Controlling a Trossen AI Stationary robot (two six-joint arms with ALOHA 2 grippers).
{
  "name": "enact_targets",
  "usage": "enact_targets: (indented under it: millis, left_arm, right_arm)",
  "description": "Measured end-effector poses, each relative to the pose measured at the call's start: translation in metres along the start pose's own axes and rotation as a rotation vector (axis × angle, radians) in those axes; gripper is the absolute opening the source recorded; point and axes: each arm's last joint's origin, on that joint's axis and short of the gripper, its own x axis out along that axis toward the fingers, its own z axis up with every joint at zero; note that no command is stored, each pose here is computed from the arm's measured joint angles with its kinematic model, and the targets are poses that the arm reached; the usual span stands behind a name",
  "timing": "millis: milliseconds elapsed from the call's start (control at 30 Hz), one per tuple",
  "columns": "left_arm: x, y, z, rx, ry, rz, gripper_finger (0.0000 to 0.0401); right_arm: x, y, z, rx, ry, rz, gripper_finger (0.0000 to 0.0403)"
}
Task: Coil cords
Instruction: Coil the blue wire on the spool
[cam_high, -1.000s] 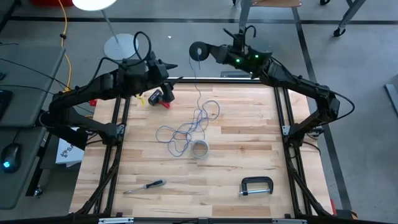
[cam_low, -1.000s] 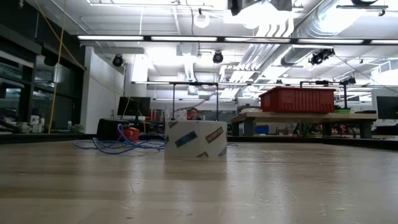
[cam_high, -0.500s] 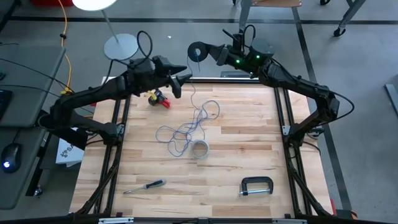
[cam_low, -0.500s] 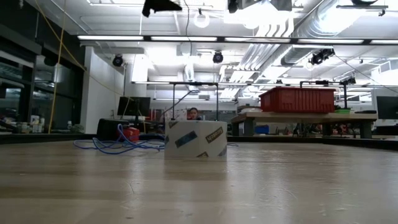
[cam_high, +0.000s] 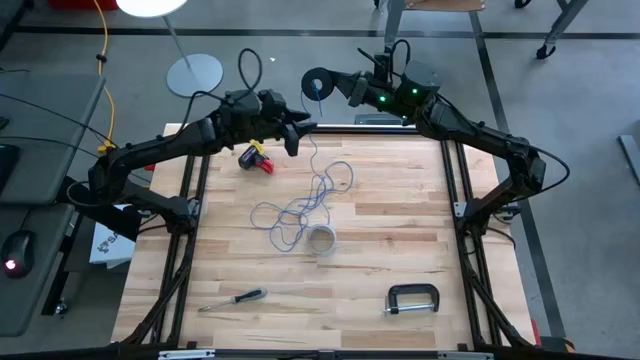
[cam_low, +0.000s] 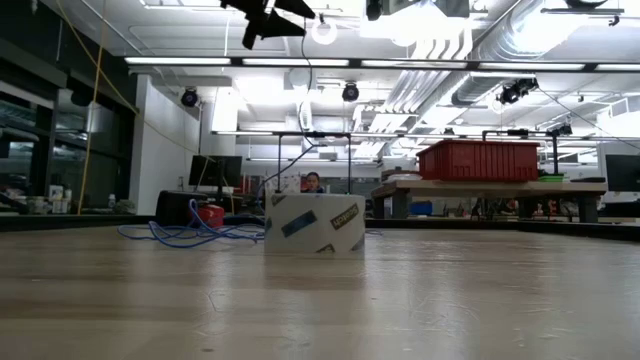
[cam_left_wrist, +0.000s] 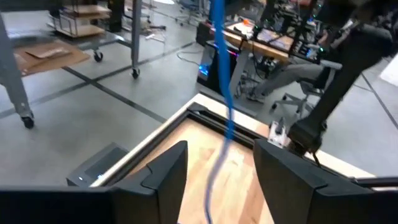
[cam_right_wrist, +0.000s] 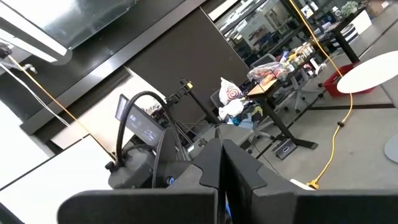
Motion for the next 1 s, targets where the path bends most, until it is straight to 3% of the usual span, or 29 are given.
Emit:
enact_targets:
  millis: [333,667,800,867,1000]
  left_arm:
    - [-0.001,-0.002,-0.005,0.035,0.05,0.005,0.0106]
    - [-0.001,-0.002,-0.007,0.066,0.065,0.02,0.0081]
    - [-0.001,-0.001,-0.01,0.07,0.096,0.034,0.0037]
    - [-0.002,-0.001,-0.012,0.053,0.127,0.006,0.0011]
    - [-0.009,-0.01,-0.006,-0.005,0.191,-0.082,0.0003]
  right_arm:
    - [0.0,0.0,0.0,-0.008,-0.001,0.001,0.0]
    - [0.0,0.0,0.0,-0.011,-0.002,0.002,0.0]
    - [0.0,0.0,0.001,-0.012,-0.007,0.002,0.0]
    - [0.0,0.0,0.002,-0.012,-0.017,0.003,0.0]
    - [0.0,-0.002,0.002,-0.028,-0.055,-0.055,0.0]
